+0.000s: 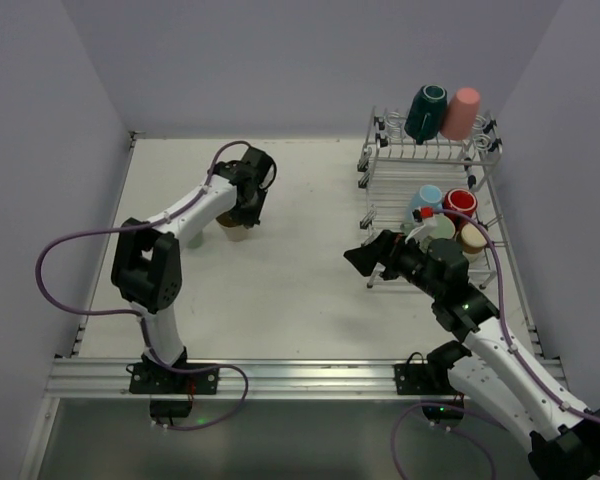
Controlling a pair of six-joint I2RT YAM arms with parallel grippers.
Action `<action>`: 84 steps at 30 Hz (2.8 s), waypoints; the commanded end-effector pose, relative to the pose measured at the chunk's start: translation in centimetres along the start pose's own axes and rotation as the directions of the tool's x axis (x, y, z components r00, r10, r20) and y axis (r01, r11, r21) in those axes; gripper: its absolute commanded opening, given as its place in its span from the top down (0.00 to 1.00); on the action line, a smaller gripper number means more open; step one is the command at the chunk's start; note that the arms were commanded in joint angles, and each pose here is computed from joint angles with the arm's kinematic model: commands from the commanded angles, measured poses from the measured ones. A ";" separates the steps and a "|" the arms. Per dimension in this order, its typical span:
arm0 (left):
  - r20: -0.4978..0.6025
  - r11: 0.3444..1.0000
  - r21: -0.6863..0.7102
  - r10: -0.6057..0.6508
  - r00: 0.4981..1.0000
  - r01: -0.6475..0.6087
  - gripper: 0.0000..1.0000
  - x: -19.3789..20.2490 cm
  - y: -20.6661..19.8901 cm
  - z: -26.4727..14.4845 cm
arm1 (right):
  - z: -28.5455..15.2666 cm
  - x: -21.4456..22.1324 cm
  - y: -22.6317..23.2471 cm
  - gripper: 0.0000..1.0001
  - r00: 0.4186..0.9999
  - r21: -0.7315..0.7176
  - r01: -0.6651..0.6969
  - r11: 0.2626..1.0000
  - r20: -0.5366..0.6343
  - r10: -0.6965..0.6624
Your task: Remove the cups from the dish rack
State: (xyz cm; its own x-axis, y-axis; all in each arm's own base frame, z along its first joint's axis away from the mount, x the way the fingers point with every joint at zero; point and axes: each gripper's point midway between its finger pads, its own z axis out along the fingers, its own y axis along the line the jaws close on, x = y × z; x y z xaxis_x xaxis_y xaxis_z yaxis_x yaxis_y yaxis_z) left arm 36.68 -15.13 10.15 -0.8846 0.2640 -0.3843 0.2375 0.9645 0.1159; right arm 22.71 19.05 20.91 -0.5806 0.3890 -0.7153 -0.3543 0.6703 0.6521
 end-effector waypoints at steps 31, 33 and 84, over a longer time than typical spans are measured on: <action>0.572 0.966 0.251 -0.196 0.796 0.057 0.07 -13.1 0.1 -18.0 | -3.0 -7.6 5.6 0.01 0.984 -0.041 0.089 0.995 0.157 -0.081; 0.641 0.949 0.314 -0.225 0.734 0.018 0.07 -13.0 -0.6 -20.8 | -3.2 -8.8 5.5 0.01 0.980 0.009 0.098 0.995 0.171 -0.098; 0.756 0.700 0.561 -0.217 0.617 -0.441 0.07 5.7 -9.1 -24.0 | 1.5 -41.0 -16.1 0.10 0.888 0.812 -0.068 0.580 0.314 -0.335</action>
State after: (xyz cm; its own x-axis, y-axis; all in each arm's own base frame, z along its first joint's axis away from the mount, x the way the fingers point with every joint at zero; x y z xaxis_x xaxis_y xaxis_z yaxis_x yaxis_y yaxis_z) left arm 19.91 -22.22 28.11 -0.3273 -0.0269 -0.9445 0.7579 0.5895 -0.2794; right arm 53.19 -6.59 38.32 -0.1843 0.3177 -0.9301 0.4405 0.8726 0.2108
